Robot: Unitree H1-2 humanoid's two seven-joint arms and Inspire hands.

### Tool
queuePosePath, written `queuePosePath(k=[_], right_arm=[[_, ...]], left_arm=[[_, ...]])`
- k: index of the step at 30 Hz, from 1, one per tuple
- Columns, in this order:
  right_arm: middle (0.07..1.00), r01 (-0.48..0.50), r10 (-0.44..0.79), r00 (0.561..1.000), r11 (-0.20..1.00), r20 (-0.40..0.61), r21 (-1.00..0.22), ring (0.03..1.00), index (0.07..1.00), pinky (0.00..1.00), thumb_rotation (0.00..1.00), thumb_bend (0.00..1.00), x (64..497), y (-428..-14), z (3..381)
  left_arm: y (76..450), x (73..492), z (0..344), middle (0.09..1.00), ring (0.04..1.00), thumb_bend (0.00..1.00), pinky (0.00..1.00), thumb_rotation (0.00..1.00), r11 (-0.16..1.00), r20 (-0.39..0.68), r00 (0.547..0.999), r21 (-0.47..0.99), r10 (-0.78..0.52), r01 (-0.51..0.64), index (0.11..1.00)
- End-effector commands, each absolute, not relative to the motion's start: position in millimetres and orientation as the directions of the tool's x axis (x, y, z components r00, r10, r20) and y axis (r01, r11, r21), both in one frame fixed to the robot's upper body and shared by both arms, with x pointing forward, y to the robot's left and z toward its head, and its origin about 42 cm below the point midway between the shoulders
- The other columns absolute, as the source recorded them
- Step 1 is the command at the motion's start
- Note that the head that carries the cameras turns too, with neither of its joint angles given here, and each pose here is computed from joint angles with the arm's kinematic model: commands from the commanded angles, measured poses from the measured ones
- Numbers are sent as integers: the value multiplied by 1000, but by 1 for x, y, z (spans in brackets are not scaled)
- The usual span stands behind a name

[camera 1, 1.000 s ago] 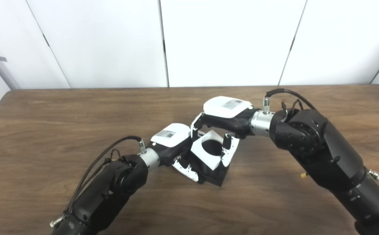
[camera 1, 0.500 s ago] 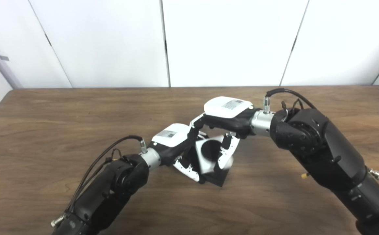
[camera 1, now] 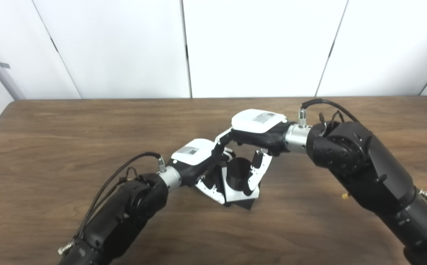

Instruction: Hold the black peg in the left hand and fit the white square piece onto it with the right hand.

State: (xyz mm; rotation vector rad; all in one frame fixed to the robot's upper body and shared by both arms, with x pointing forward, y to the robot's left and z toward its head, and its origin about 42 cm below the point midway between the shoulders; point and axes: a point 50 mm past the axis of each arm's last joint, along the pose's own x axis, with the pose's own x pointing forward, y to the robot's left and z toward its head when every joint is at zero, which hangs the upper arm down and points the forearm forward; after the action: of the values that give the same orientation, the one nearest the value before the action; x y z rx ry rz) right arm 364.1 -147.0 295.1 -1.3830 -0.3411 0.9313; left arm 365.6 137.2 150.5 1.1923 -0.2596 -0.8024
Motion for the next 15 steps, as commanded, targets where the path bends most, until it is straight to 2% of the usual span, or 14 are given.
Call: queuePosePath(k=[1, 4, 9, 15], right_arm=[[834, -358, 721, 619, -93, -311, -929, 800, 751, 659, 267, 942, 367, -149, 303], [816, -338, 715, 646, -46, -268, -940, 787, 725, 652, 205, 881, 369, -155, 311], [795, -285, 674, 718, 56, -174, -957, 768, 682, 646, 154, 805, 380, -180, 332], [778, -208, 599, 798, 175, -64, -962, 756, 673, 605, 105, 767, 393, -218, 350]], left_arm=[[142, 359, 127, 862, 884, 525, 856, 66, 49, -361, 678, 861, -641, 505, 484], [143, 359, 127, 860, 884, 525, 857, 65, 49, -362, 679, 861, -639, 506, 484], [146, 358, 127, 860, 887, 526, 864, 65, 48, -364, 681, 862, -635, 505, 484], [149, 358, 127, 859, 883, 525, 866, 66, 50, -361, 682, 863, -637, 503, 484]])
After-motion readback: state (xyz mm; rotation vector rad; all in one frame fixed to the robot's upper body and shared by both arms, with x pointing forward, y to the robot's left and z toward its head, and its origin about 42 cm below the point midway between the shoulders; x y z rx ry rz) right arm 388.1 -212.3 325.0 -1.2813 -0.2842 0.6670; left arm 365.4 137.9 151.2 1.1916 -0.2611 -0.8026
